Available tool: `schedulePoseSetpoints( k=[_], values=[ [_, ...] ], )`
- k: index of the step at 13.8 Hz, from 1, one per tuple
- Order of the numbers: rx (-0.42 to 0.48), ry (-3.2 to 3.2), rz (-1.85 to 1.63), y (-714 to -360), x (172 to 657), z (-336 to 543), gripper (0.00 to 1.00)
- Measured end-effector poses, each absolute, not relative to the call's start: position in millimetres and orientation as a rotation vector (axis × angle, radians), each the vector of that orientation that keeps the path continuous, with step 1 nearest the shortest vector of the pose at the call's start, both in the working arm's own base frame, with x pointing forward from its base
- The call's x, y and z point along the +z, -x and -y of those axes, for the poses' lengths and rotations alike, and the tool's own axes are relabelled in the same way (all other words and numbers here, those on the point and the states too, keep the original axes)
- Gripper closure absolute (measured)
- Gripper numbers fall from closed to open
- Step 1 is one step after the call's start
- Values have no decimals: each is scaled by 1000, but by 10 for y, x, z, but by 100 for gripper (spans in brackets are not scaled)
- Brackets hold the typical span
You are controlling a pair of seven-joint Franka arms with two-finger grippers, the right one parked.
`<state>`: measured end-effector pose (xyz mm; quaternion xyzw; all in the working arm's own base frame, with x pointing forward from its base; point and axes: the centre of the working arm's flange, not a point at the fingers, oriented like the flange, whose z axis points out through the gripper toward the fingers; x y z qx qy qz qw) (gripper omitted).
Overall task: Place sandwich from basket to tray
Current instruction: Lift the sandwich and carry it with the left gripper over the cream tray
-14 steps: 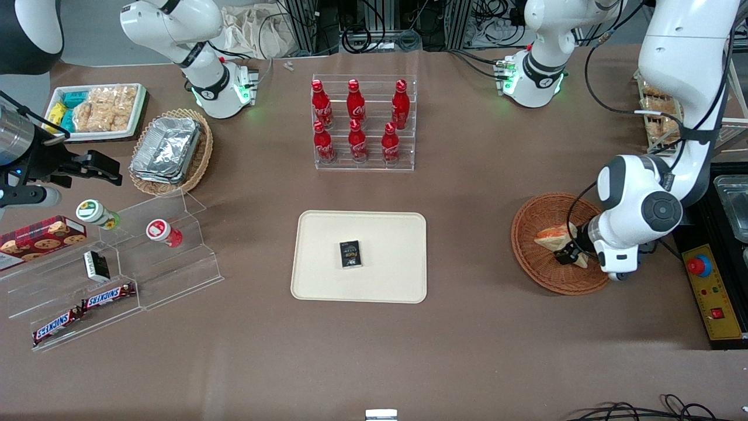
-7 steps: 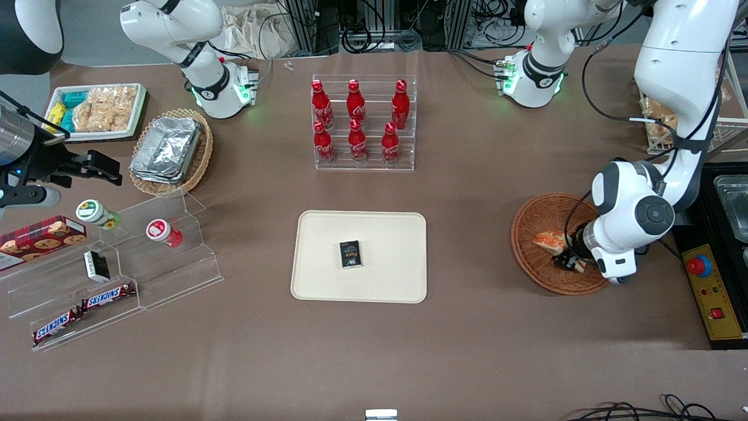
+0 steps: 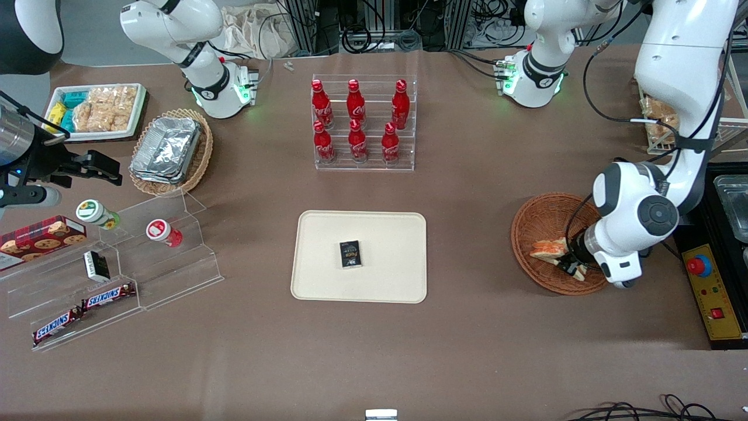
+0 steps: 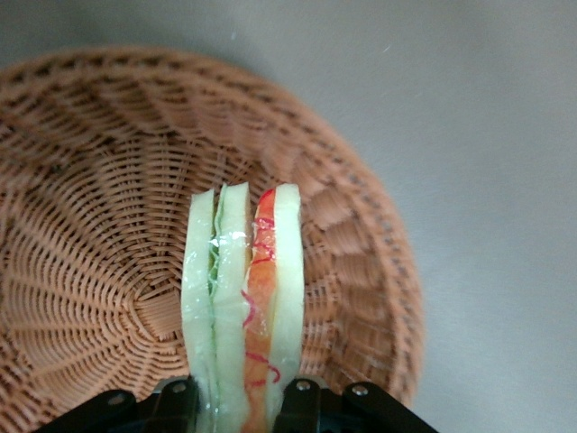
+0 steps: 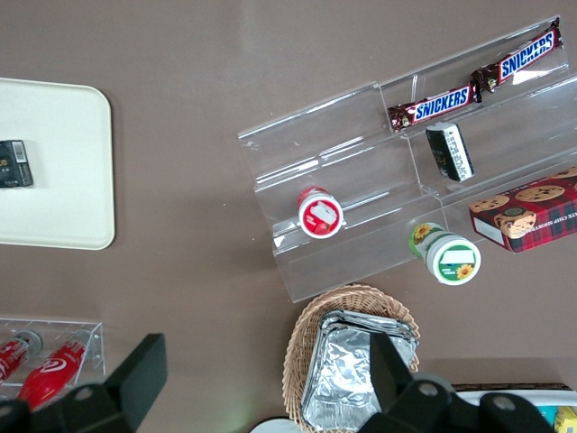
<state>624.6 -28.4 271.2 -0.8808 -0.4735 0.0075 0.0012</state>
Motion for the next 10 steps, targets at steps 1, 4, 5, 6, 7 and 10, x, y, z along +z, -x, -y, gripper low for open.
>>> schedulePoseSetpoints(
  k=[1,4,5,6,7,10],
  values=[
    [55,2761,1452,-6324,2954,336,72],
    [134,2794,1289,-6525,4009,644,81],
    [141,2827,1200,-6546,4343,756,81],
    [152,2868,1086,-6534,4586,888,81],
    [163,2910,958,-6504,4732,1065,81],
    [184,2991,640,-6328,4706,2005,81]
  ],
)
